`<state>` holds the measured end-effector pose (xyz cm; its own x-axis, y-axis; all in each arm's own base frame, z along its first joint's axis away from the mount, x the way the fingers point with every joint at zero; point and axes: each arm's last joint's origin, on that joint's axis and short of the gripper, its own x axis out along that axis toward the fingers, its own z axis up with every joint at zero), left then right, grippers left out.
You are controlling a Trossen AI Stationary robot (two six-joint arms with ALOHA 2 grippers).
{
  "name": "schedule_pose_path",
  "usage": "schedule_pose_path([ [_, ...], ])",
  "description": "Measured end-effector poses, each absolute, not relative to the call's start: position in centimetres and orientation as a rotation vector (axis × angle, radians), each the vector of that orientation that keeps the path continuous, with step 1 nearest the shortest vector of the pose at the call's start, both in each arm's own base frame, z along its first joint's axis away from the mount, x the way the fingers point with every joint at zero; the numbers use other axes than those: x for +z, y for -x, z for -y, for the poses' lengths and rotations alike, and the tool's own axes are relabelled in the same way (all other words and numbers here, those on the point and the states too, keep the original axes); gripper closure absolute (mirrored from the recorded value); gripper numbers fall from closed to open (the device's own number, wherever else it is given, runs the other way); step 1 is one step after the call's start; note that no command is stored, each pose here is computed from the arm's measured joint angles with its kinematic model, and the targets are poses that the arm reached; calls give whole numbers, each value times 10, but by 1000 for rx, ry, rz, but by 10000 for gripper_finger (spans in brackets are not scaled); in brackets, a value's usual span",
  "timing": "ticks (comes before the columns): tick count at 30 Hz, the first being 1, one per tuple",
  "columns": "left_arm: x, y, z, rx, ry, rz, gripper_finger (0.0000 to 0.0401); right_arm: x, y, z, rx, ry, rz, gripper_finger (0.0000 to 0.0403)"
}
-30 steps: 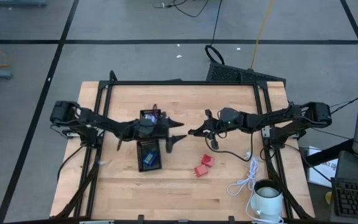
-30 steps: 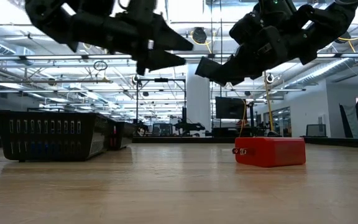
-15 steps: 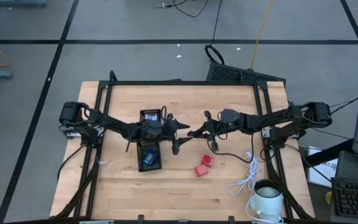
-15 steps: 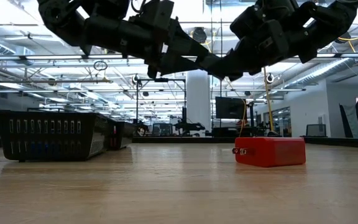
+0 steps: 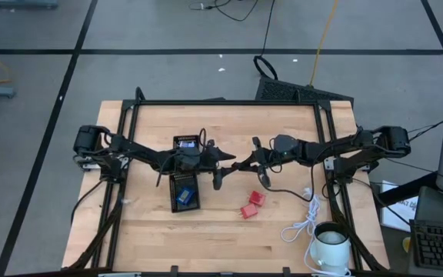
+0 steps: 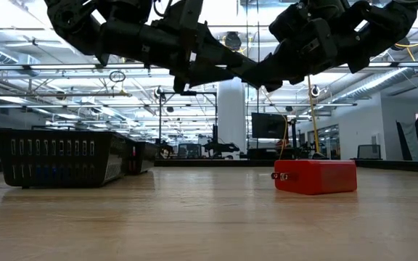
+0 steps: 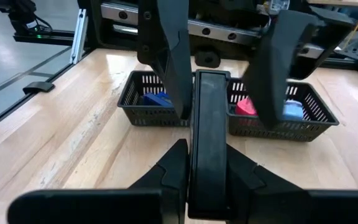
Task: Pick & Place Office items
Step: Put the black timer into the bottom black bin
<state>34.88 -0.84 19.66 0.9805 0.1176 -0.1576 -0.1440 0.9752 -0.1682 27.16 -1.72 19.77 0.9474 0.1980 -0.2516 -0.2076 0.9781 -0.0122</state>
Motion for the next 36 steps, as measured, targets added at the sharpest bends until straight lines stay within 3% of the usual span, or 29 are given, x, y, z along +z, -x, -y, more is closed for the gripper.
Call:
schedule_pose_path([
  [8, 205, -353, 9, 110, 168, -112, 321, 200, -272, 17, 204, 39, -229, 353],
  [10, 205, -353, 9, 83, 145, -116, 340, 200, -272, 17, 215, 33, -230, 353],
  [16, 211, -351, 11, 64, 125, -114, 340, 200, -272, 17, 206, 13, -241, 331],
  [23, 252, -329, 9, 128, 82, -80, 338, 192, -270, 17, 206, -42, -317, 283],
  [29, 274, -295, 23, 123, 70, -214, 341, 190, -268, 23, 177, -44, -342, 263],
  [36, 263, -261, 55, 145, 172, -487, 341, 189, -268, 27, 163, -48, -351, 266],
])
